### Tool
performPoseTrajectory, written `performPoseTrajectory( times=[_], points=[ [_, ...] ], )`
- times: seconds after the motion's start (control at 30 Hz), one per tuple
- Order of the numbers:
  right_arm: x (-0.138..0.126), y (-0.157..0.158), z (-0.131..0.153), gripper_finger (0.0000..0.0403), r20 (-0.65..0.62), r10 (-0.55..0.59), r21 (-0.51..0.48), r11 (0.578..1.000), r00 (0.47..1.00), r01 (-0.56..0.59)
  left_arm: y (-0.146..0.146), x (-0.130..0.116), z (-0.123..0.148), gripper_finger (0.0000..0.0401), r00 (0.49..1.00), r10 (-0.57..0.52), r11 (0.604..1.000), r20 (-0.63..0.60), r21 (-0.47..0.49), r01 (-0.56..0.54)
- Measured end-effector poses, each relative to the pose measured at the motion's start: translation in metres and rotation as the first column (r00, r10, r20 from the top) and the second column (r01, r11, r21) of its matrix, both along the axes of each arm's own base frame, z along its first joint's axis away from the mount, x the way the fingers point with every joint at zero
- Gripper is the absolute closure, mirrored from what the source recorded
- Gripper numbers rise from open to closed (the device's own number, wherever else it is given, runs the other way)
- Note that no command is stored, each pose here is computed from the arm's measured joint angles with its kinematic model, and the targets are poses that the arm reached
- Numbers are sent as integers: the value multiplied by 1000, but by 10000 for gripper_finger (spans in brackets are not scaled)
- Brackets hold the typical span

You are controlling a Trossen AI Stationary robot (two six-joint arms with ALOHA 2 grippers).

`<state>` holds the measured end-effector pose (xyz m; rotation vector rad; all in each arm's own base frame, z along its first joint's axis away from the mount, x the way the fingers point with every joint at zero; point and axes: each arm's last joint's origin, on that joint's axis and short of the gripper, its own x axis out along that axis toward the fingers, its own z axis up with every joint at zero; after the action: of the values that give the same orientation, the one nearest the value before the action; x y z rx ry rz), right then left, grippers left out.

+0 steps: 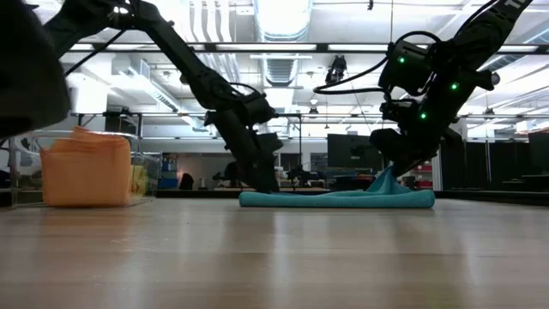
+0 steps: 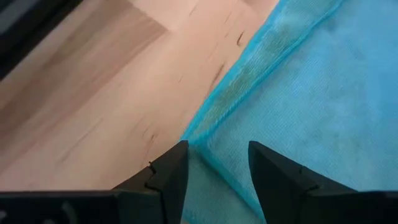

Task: Roll microfiber towels into tight, uniform cylinder then place into a basket
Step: Fold the blue microfiber towel

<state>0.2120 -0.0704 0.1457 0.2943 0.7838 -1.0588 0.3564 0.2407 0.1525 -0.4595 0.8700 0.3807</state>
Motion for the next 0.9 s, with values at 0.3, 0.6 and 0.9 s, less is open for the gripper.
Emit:
performPoseTrajectory(
  times=[0.3, 0.6, 0.9],
  points=[
    [0, 0, 0, 394, 1, 0, 0, 1000, 1000, 0, 3, 4, 5, 250, 999, -4, 999, 53, 34, 3],
    [0, 0, 0, 394, -1, 1, -1, 1000, 1000, -1, 1, 2, 3, 280, 1000, -9, 1000, 26, 20, 8],
    [0, 0, 0, 394, -1, 1, -1, 1000, 1000, -1, -2, 1, 0, 290, 1000, -20, 1000, 9, -14, 20]
  ],
)
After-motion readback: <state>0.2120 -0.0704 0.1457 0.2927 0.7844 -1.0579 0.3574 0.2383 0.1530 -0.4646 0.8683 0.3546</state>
